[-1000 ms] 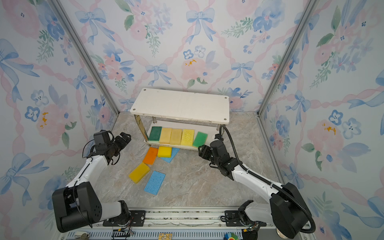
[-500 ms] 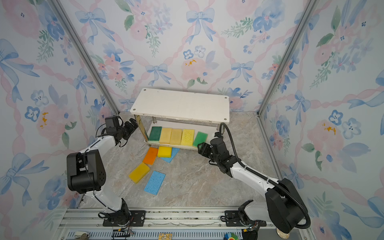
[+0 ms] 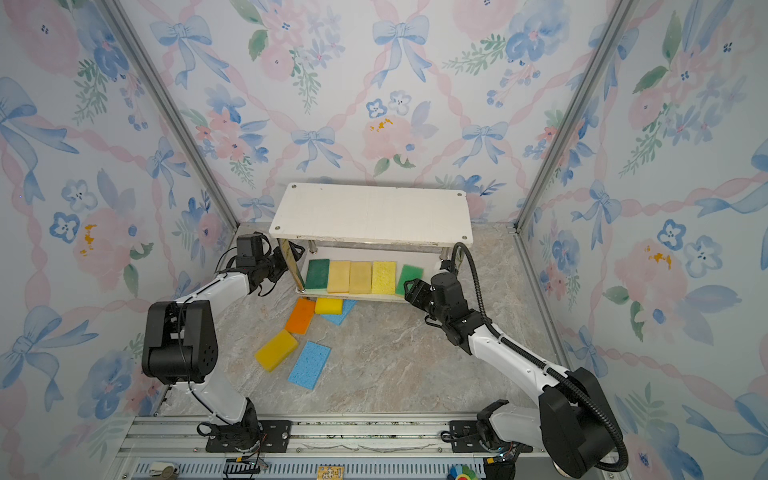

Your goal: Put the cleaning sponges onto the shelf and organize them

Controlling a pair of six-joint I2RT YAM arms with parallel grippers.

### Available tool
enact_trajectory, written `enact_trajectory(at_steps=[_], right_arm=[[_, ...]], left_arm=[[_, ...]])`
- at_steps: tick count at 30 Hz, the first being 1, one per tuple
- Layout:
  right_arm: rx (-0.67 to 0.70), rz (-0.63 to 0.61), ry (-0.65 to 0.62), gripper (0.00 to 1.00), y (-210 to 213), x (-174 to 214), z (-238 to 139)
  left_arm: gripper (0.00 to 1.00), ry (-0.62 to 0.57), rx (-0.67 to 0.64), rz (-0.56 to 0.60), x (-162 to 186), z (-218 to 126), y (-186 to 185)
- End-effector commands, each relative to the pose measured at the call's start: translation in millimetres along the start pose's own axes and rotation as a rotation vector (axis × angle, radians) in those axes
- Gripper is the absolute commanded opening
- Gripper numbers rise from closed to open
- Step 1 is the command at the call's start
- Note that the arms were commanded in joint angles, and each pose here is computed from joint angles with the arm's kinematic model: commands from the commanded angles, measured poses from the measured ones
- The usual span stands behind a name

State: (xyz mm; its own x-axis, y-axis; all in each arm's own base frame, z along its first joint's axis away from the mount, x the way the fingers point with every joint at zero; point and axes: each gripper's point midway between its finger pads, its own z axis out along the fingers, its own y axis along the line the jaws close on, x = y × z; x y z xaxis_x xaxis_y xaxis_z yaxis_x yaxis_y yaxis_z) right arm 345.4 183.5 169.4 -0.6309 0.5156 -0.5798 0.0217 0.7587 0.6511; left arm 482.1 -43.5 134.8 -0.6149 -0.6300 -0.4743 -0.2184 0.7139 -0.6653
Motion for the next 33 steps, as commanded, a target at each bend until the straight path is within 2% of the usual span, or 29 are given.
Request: enact_trajectory(at_steps=[1, 5, 11, 18, 24, 27, 30, 33], right_arm=[[0.064, 0.033, -0.027, 0.68, -20.9, -0.6, -1.3], [0.1, 0.046, -0.051, 0.71, -30.7, -1.4, 7.2], [0.139, 0.038, -0.07, 0.76, -34.9, -5.2, 21.5], [0.151, -0.022, -0.045, 0.77, -8.4, 8.4, 0.5], [0.104, -0.034, 0.125, 0.78, 14.6, 60.5, -16.8], [0.047, -0.041, 0.232, 0.77, 30.3, 99.6, -22.2], [-0.036, -0.04, 0.33, 0.77, 52.8, 139.0, -18.4], [-0.122, -0.025, 0.365, 0.74, 75.8, 165.3, -3.4]], left_arm=[[0.98, 0.009, 0.02, 0.036, 5.5, -9.2, -6.4], [0.98, -0.003, 0.001, 0.005, 4.8, -22.2, 11.3], [0.98, 0.001, 0.0, 0.004, 9.3, -30.4, 18.8], [0.98, -0.045, -0.007, -0.015, -0.9, -48.3, 25.4], [0.98, -0.157, -0.055, -0.051, -0.3, -99.3, 48.6], [0.98, -0.183, -0.063, -0.034, 15.0, -123.2, 53.3], [0.98, -0.178, -0.049, -0.033, 45.7, -141.6, 59.5], [0.98, -0.178, 0.008, -0.045, 72.8, -156.5, 57.4]])
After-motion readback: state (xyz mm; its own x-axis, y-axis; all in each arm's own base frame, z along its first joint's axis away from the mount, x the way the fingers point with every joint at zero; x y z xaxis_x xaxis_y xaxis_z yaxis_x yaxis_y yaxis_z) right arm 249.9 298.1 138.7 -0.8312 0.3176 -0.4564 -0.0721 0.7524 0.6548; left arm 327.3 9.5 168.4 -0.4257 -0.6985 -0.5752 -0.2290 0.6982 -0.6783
